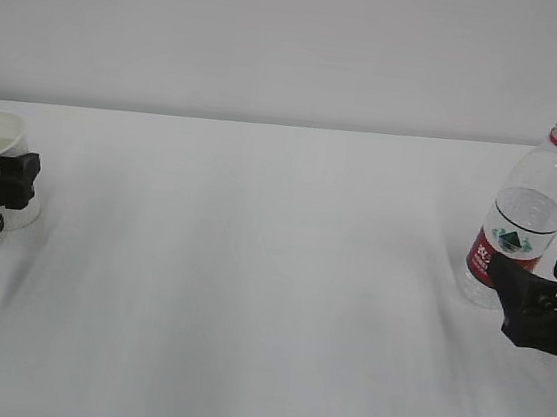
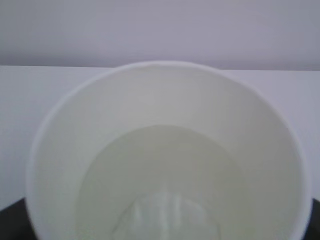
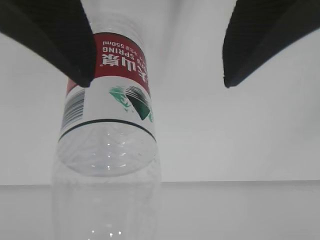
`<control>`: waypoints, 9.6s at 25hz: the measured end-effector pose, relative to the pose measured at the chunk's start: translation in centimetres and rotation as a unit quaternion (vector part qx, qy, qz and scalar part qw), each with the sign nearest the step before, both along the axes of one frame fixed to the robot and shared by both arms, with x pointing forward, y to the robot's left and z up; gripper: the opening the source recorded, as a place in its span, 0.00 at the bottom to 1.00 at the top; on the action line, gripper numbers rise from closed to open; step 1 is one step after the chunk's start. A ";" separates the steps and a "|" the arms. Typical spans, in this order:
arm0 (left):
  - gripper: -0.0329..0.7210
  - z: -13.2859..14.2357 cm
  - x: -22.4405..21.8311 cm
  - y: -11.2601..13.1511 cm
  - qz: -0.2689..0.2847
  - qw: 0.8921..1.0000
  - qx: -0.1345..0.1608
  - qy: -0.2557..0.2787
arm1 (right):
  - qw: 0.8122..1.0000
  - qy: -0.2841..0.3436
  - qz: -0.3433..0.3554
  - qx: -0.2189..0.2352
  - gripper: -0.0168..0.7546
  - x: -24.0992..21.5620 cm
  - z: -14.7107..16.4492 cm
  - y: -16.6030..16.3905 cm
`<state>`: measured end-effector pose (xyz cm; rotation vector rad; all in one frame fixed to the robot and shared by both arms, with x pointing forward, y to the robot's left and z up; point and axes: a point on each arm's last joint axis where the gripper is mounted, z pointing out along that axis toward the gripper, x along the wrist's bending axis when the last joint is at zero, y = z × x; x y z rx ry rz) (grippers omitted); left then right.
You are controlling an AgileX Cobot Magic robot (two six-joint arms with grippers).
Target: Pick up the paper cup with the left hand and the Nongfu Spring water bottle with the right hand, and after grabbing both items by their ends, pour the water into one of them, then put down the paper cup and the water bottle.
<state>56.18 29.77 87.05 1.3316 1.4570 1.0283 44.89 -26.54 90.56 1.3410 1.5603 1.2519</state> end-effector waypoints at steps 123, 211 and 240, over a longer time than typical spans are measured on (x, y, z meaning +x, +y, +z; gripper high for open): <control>0.87 16.7 -14.3 -0.3 -0.041 0.992 0.036 -0.113 | 0.998 -0.058 -0.025 0.008 0.79 -1.9 6.6 -0.6; 0.77 18.4 -31.0 0.2 -0.033 0.981 0.019 0.190 | 0.980 0.187 0.011 -0.068 0.79 -20.5 14.0 -2.5; 0.70 18.5 -33.1 0.2 -0.033 0.993 0.018 0.112 | 0.990 0.123 0.006 -0.061 0.79 -22.1 13.9 -2.7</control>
